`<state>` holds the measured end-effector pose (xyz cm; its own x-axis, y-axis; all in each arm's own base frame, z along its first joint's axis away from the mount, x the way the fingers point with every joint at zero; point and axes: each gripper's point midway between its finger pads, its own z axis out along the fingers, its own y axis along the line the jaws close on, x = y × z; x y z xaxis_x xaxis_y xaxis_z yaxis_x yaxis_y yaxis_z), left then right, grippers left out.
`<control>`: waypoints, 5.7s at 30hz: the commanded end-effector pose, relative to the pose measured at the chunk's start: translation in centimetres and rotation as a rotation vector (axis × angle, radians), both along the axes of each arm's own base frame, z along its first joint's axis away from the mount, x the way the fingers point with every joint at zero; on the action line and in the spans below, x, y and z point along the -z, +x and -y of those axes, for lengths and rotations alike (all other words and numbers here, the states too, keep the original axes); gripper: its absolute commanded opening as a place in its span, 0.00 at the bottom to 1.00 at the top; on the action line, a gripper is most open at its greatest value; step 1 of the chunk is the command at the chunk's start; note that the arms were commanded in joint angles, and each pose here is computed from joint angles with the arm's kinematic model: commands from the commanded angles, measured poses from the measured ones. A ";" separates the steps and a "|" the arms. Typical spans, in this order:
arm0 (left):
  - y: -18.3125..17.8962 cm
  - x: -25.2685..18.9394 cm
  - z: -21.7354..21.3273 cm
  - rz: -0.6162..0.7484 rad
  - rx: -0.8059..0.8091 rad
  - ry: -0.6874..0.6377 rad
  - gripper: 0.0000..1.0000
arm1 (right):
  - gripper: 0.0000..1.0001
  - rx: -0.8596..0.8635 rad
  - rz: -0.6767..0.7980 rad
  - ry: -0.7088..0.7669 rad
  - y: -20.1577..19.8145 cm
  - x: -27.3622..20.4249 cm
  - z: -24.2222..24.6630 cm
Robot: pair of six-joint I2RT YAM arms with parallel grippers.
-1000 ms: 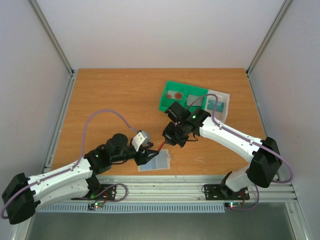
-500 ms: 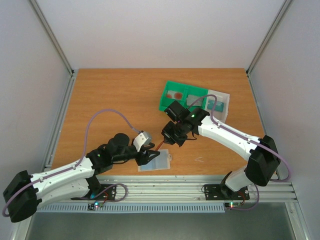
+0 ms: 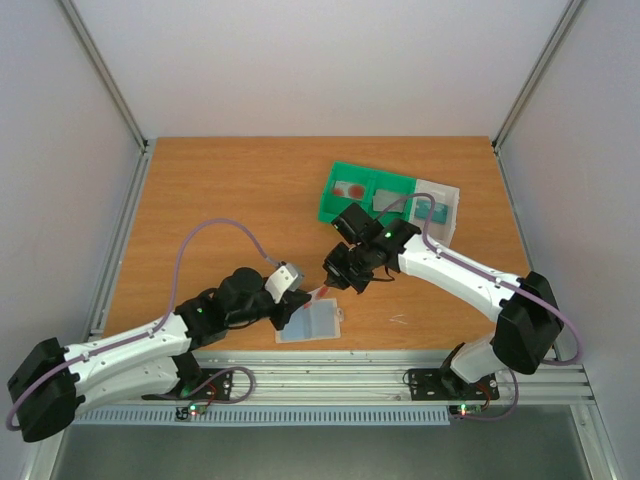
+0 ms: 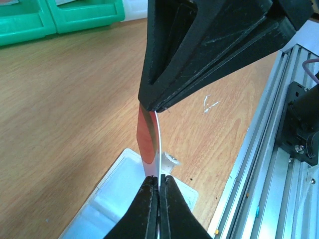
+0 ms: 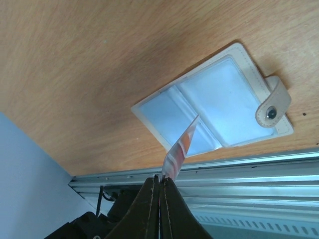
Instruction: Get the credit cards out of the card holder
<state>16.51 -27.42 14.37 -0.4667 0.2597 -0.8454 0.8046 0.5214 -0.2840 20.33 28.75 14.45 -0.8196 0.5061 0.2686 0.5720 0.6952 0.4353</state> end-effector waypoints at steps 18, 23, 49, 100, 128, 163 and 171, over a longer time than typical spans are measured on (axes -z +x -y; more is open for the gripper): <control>-1.3 -5.3 -1.1 -0.146 -0.075 -0.174 0.00 | 0.49 -0.580 0.805 0.220 -4.4 -6.4 3.9; -2.0 -7.3 -1.1 -0.287 -0.096 -0.238 0.00 | 0.59 -0.603 0.846 0.295 -6.2 -7.4 4.5; -5.6 -15.1 0.3 -0.667 0.018 -0.513 0.00 | 0.62 -0.449 0.868 0.621 -9.2 -11.4 4.7; -1.0 -8.4 -3.0 -0.474 -0.318 -0.266 0.74 | 0.01 -0.330 0.869 0.463 -3.7 -11.0 2.9; 0.7 -1.4 -6.9 -0.265 -0.396 0.180 0.99 | 0.01 -0.132 0.737 -0.219 12.4 -3.5 4.1; 2.7 3.6 -8.3 -0.344 -0.506 0.156 0.99 | 0.01 -0.038 0.783 -0.192 26.4 -1.3 6.1; 3.0 3.9 -8.6 -0.357 -0.527 0.147 0.99 | 0.01 -0.046 0.814 -0.222 29.1 -0.2 5.4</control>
